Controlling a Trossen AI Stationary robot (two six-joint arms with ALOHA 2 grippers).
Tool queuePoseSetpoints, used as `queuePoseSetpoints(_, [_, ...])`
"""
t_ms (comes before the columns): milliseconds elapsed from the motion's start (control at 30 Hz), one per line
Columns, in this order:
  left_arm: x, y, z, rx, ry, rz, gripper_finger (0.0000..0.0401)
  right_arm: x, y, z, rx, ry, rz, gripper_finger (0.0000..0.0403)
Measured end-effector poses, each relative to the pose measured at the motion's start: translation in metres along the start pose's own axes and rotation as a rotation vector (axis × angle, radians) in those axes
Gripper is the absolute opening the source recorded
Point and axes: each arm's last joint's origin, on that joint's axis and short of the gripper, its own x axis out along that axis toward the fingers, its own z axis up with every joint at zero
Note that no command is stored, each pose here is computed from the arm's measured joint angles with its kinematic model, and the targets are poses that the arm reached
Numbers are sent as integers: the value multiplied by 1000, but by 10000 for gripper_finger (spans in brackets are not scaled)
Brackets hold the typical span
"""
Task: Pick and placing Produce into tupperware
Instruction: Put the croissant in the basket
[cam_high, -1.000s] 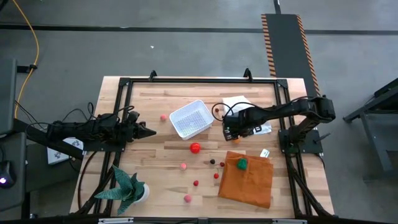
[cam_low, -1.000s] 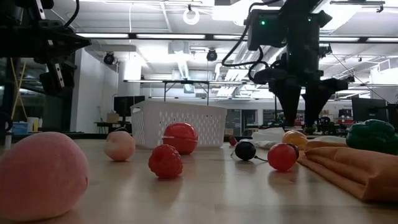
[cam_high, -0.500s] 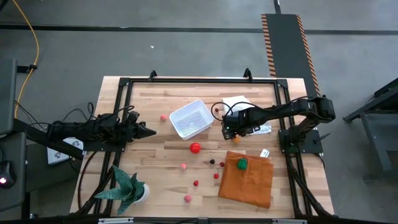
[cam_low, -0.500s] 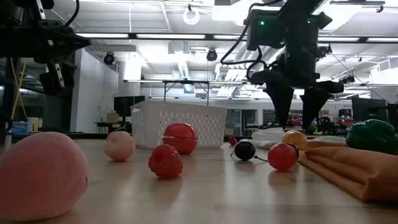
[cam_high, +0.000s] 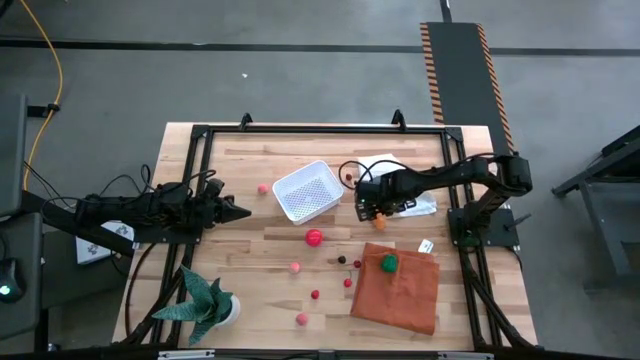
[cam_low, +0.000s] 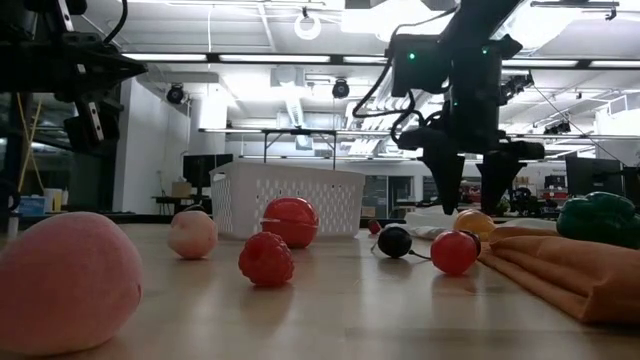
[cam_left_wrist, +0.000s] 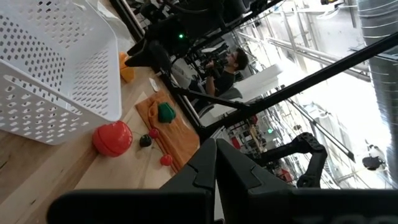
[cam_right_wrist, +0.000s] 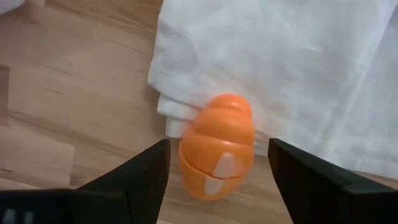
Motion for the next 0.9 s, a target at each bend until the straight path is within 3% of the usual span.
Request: queuePoseSetpoints(900, [0, 0, 0, 0, 5, -3, 1, 22, 7, -6, -28, 103, -25, 262])
